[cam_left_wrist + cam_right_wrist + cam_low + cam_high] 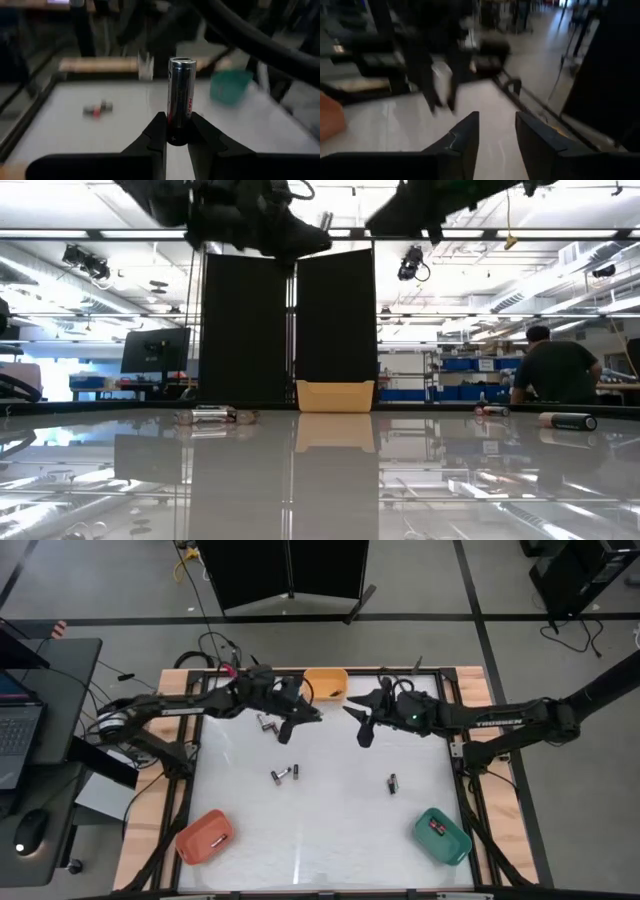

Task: Sort batteries
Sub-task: Put the right silver battery into the orange bin

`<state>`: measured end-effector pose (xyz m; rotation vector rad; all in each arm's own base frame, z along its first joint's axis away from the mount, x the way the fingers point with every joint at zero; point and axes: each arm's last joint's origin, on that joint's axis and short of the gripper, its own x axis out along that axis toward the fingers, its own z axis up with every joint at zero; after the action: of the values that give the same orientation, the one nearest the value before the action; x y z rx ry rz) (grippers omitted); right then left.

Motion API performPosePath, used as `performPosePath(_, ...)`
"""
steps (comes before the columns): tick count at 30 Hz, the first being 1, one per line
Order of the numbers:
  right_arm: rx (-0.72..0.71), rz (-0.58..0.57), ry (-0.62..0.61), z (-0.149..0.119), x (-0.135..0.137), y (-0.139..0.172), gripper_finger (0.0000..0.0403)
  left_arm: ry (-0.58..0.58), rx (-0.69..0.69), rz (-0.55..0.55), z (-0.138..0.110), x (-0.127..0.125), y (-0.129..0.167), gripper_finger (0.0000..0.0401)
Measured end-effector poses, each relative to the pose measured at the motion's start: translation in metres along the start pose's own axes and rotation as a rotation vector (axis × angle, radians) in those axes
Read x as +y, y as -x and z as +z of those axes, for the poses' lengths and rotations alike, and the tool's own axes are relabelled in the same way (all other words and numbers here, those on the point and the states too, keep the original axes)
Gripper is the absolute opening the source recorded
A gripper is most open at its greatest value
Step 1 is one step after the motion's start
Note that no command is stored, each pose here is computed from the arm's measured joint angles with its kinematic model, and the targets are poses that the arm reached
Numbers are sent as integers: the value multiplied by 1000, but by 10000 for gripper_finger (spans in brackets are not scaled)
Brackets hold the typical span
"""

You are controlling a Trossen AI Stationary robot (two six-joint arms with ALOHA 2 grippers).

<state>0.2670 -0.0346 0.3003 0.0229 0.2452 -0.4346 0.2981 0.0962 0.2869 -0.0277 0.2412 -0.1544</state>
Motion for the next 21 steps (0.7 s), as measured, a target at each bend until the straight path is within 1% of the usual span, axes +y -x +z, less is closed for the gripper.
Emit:
performPosePath(2, 38, -12, 12, -10, 0, -3, 116, 0, 105, 16, 4, -11, 5, 54)
performPosePath(5, 83, -24, 13, -26, -1, -6, 89, 32, 201, 15, 6, -29, 13, 54)
performPosePath(7, 100, -33, 11, -35, -3, -9, 65, 89, 260, 20, 5, -41, 19, 54)
performPosePath(11, 90, -40, 6, -49, -5, -11, 13, 218, 434, 70, -4, -68, 29, 54)
performPosePath(13, 81, -39, 3, -52, -5, -11, 10, 279, 512, 91, -8, -84, 34, 54)
performPosePath(17, 93, -40, 3, -59, -6, -10, 23, 373, 626, 123, -15, -116, 41, 54)
performPosePath(21, 98, -36, -11, -63, -5, -10, 11, 434, 749, 163, -24, -148, 49, 54)
